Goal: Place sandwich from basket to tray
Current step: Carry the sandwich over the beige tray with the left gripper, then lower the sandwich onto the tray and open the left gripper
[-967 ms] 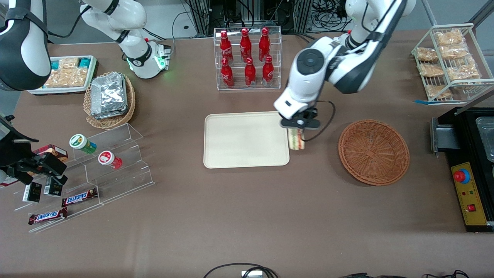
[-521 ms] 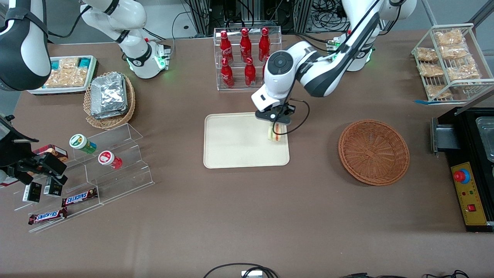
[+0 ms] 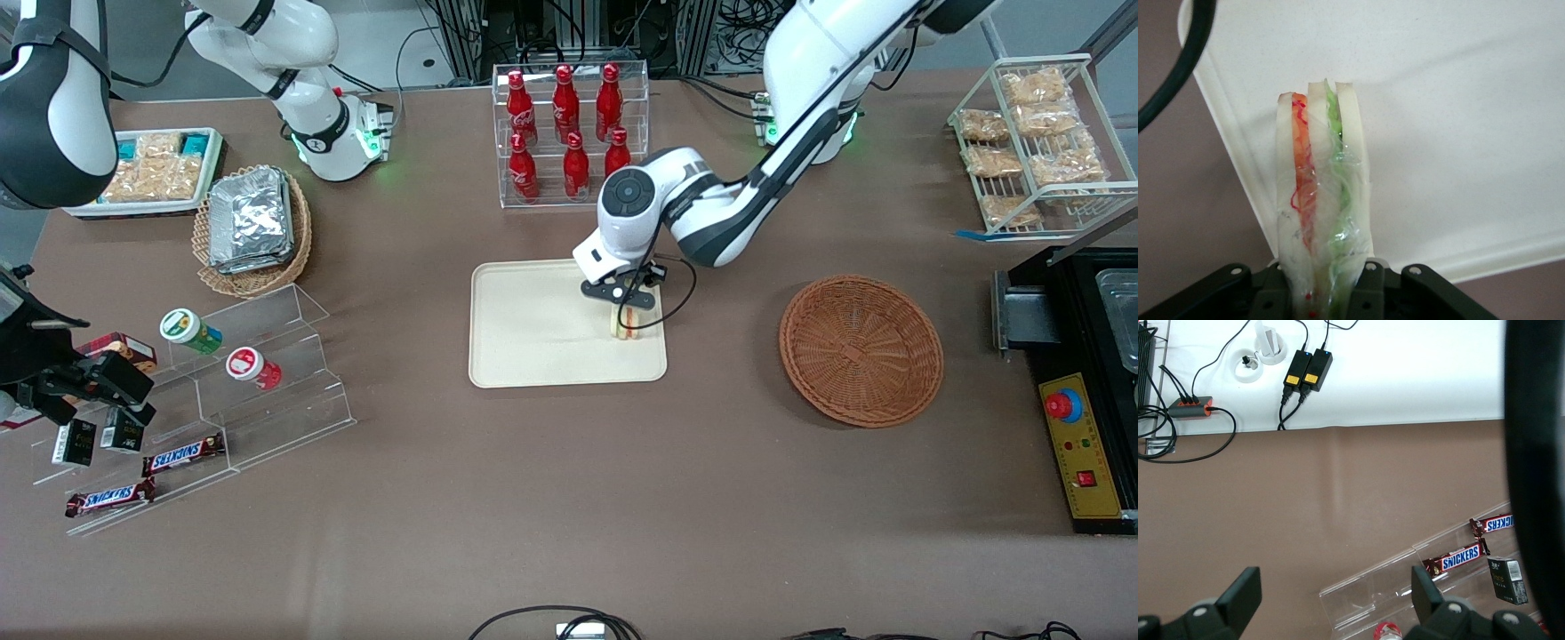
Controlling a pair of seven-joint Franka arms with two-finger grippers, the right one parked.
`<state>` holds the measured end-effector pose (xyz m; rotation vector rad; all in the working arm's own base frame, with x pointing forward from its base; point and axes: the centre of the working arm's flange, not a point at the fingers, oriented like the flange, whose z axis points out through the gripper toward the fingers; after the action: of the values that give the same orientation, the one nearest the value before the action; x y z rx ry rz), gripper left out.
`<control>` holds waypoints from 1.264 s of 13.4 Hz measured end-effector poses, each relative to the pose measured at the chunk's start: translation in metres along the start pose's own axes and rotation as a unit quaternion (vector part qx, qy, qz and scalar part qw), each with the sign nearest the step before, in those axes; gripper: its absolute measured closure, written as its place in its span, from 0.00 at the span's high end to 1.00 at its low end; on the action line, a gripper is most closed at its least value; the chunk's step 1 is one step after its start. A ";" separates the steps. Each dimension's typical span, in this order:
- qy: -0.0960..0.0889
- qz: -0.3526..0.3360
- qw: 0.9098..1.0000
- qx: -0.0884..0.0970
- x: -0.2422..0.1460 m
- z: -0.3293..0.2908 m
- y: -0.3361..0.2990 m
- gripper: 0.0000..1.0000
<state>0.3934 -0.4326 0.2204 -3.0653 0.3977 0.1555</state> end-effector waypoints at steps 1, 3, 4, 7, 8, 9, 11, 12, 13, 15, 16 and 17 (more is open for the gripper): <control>-0.001 -0.003 1.000 0.003 0.000 0.011 0.001 0.20; 0.002 -0.013 1.000 0.003 0.000 0.013 0.005 0.17; 0.002 -0.022 1.000 0.004 0.000 0.013 0.005 0.18; 0.004 -0.043 0.999 0.003 0.001 0.012 0.005 0.45; 0.007 -0.054 0.999 0.002 0.005 0.009 0.005 0.54; 0.010 -0.067 0.998 0.001 0.012 0.003 0.004 0.65; 0.015 -0.091 0.996 0.010 0.029 -0.016 0.001 0.85; 0.018 -0.101 0.995 0.015 0.038 -0.028 -0.002 0.96; 0.020 -0.113 0.993 0.017 0.048 -0.040 -0.004 1.00; 0.022 -0.138 0.990 0.015 0.064 -0.065 -0.009 1.00; 0.023 -0.149 0.988 0.016 0.072 -0.076 -0.013 1.00; 0.025 -0.159 0.987 0.019 0.080 -0.087 -0.019 1.00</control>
<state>0.4829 -0.4399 0.2993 -3.0469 -0.0883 0.0580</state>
